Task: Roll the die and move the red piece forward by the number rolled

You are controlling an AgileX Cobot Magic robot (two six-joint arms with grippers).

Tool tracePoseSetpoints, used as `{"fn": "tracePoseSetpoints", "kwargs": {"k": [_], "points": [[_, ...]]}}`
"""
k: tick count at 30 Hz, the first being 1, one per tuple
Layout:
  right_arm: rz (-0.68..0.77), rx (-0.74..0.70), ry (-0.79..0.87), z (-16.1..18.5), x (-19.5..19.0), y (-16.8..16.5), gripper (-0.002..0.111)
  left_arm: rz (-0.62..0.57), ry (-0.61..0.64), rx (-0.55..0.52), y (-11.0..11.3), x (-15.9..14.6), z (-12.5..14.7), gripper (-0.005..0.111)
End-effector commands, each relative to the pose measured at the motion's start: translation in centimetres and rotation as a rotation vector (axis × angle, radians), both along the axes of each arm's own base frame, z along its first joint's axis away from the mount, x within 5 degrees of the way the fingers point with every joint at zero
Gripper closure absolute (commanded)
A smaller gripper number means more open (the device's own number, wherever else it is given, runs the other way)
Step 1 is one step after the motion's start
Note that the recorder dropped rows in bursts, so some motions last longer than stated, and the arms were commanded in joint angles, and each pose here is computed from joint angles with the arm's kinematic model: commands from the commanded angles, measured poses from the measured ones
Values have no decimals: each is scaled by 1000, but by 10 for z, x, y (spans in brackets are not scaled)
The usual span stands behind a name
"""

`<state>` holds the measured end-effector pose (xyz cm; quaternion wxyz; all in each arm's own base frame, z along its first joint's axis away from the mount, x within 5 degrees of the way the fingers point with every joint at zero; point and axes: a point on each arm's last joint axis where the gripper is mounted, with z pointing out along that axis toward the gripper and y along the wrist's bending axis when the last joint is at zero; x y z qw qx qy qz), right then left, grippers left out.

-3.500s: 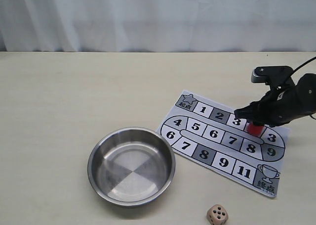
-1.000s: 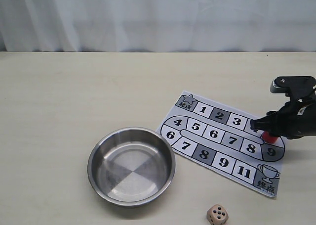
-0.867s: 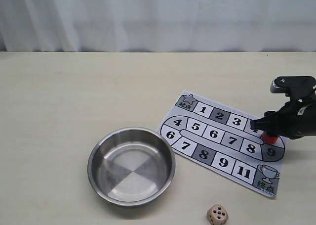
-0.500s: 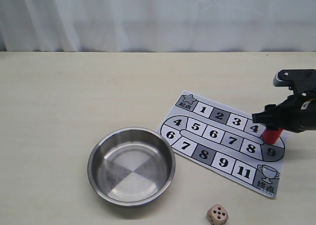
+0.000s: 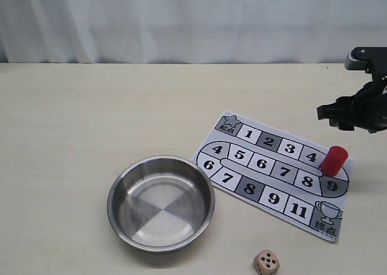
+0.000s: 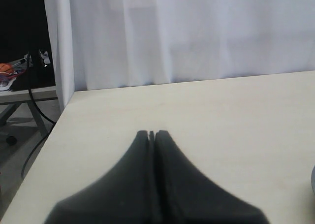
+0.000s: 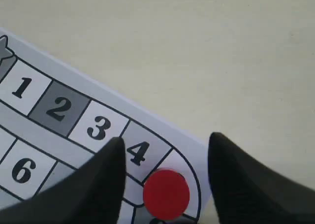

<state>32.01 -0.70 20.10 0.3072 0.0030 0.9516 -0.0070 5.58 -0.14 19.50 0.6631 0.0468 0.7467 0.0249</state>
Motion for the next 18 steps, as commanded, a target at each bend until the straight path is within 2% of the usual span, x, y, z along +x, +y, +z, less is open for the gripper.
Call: {"fn": "tracePoseSetpoints", "kwargs": {"k": [1,7,14,17,18], "points": [[-29,17,66,14,2,-2,77,0,-11,-9,0,0,0,107],[-26,9,95,32,8,-2,104,0,-11,-9,0,0,0,107],[-87,-4,93,47,12,-34,104,0,-11,-9,0,0,0,107],[3,-12,115,46,10,-34,104,0,-11,-9,0,0,0,107],[34,30,126,46,9,-30,104,0,-11,-9,0,0,0,107]]}}
